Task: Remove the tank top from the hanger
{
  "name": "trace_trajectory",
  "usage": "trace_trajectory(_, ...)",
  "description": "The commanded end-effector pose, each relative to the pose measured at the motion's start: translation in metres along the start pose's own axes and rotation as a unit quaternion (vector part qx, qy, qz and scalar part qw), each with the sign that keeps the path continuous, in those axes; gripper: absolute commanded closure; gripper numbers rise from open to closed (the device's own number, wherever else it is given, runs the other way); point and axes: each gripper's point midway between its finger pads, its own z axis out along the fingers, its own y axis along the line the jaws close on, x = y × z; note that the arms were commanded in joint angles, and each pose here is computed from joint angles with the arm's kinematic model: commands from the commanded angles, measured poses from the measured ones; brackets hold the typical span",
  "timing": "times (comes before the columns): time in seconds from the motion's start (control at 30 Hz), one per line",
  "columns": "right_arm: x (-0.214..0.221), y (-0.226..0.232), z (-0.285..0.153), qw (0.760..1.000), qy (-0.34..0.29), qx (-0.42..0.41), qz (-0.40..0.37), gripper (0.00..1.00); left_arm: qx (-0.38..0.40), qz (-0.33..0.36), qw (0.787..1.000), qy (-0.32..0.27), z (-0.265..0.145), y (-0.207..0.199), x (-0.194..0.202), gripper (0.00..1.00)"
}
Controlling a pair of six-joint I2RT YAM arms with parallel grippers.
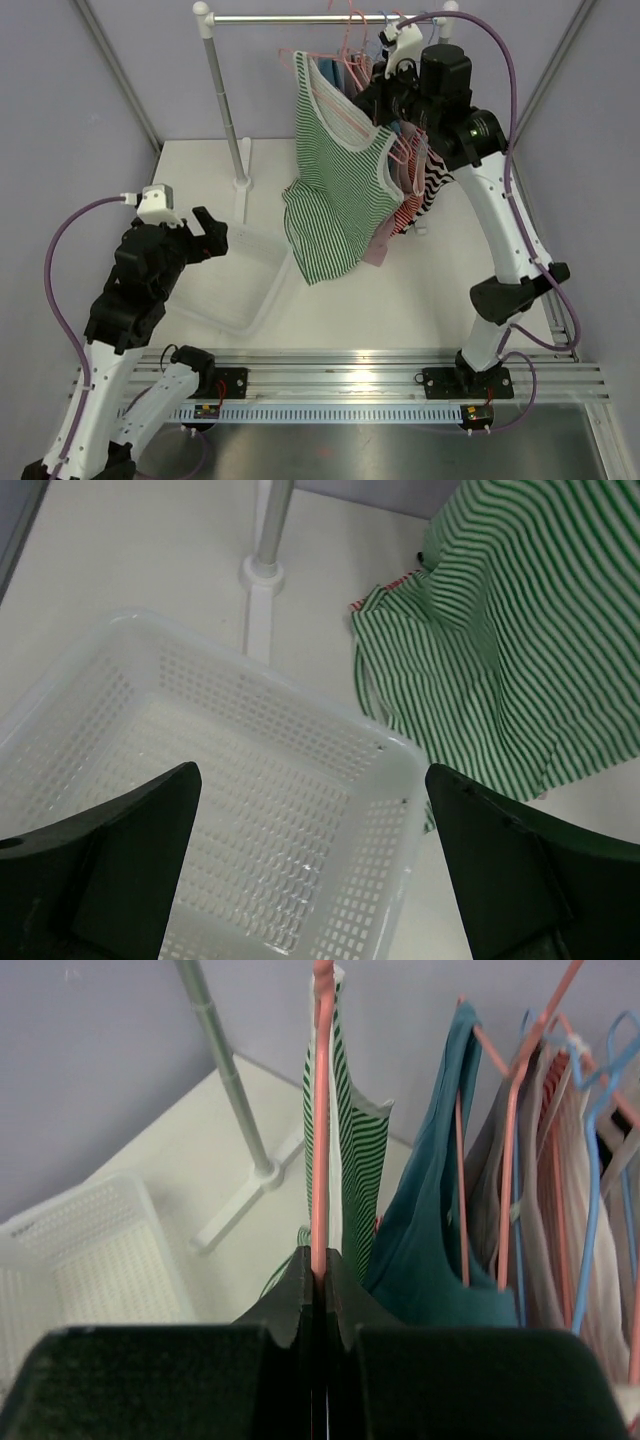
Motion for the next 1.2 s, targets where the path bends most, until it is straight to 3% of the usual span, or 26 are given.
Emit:
trace_trajectory(0.0, -0.017, 0.026, -0.057, 0.999, -0.015, -0.031, 0.006, 1.00, 0.094, -0.004, 0.995, -0.030, 0.002, -0.055, -0.043, 0.01)
trace_trajectory(0.07, -0.021, 0.033, -0.091, 0.999, -0.020, -0.027, 0.029, 1.00, 0.113, -0.001, 0.992, -0.049, -0.003, -0.076, -0.070, 0.01)
trace_trajectory(0.13, -0.008, 0.033, -0.106, 0.999, -0.004, -0.016, 0.046, 1.00, 0.138, 0.022, 0.990, -0.015, 0.010, -0.108, -0.068, 0.01)
trace_trajectory(0.17, -0.013, 0.036, -0.129, 0.999, -0.014, -0.011, 0.049, 1.00, 0.135, 0.019, 0.990, -0.039, 0.004, -0.117, -0.093, 0.01)
trace_trajectory(0.23, -0.006, 0.038, -0.157, 0.998, -0.012, 0.003, 0.062, 1.00, 0.161, 0.050, 0.985, -0.033, 0.002, -0.154, -0.091, 0.01)
trace_trajectory(0.4, 0.025, 0.044, -0.204, 0.996, 0.005, 0.015, 0.087, 1.00, 0.250, 0.090, 0.959, -0.103, -0.037, -0.235, -0.131, 0.01)
trace_trajectory(0.63, 0.032, 0.082, -0.277, 0.991, -0.035, -0.048, 0.122, 1.00, 0.300, 0.138, 0.936, -0.121, -0.023, -0.293, -0.122, 0.01)
trace_trajectory(0.73, 0.033, 0.095, -0.289, 0.988, -0.039, -0.078, 0.128, 1.00, 0.351, 0.152, 0.918, -0.109, -0.022, -0.319, -0.107, 0.01)
trace_trajectory(0.9, 0.036, 0.100, -0.292, 0.987, -0.033, -0.093, 0.130, 1.00, 0.362, 0.152, 0.913, -0.114, -0.016, -0.332, -0.101, 0.03)
trace_trajectory(0.97, 0.040, 0.100, -0.289, 0.987, -0.028, -0.094, 0.131, 1.00, 0.364, 0.154, 0.911, -0.117, -0.014, -0.334, -0.101, 0.15)
trace_trajectory(1.0, 0.041, 0.099, -0.288, 0.987, -0.026, -0.092, 0.131, 1.00, 0.361, 0.156, 0.912, -0.114, -0.012, -0.335, -0.098, 0.24)
trace_trajectory(1.03, 0.042, 0.098, -0.287, 0.987, -0.024, -0.088, 0.131, 1.00, 0.357, 0.158, 0.913, -0.114, -0.010, -0.335, -0.098, 0.42)
trace_trajectory(1.17, 0.048, 0.095, -0.281, 0.988, -0.018, -0.084, 0.132, 1.00, 0.342, 0.161, 0.918, -0.115, -0.004, -0.331, -0.094, 0.73)
